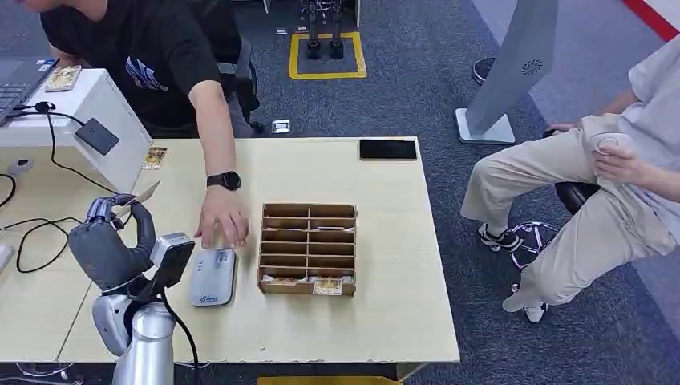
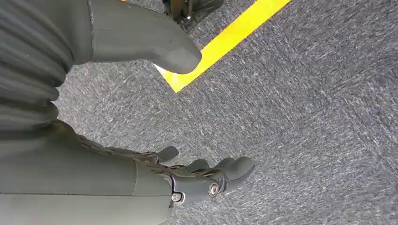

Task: Pass the card to the sensor for recognition and then transmit it.

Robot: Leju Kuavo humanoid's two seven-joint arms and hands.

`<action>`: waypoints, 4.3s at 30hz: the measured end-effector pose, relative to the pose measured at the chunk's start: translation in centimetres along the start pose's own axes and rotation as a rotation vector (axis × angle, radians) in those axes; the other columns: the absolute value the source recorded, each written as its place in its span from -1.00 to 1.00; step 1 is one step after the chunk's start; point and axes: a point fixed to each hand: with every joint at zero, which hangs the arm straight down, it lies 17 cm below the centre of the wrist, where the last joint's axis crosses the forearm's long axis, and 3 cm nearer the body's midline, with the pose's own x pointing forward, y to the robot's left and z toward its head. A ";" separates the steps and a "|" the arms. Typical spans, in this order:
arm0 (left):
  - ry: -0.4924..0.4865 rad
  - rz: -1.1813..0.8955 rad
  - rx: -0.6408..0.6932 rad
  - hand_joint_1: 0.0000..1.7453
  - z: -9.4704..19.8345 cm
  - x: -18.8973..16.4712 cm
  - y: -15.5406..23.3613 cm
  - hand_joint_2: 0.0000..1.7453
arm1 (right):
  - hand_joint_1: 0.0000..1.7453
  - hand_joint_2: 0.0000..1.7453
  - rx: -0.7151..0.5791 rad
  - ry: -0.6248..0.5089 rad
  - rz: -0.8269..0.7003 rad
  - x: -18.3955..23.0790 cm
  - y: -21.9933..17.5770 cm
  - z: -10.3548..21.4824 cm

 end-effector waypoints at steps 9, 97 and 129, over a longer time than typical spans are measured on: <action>-0.011 0.016 0.012 1.00 0.0 0.2 0.3 1.00 | -1.00 1.00 -0.001 0.001 0.003 0.0 -0.1 0.0; -0.199 -0.398 -0.659 1.00 20.0 4.0 -14.2 1.00 | -1.00 1.00 0.027 0.004 0.081 -0.8 -0.4 -0.3; -0.134 -0.414 -0.674 1.00 19.6 2.1 -14.9 1.00 | -1.00 1.00 0.029 0.016 0.086 -1.0 -0.4 -0.4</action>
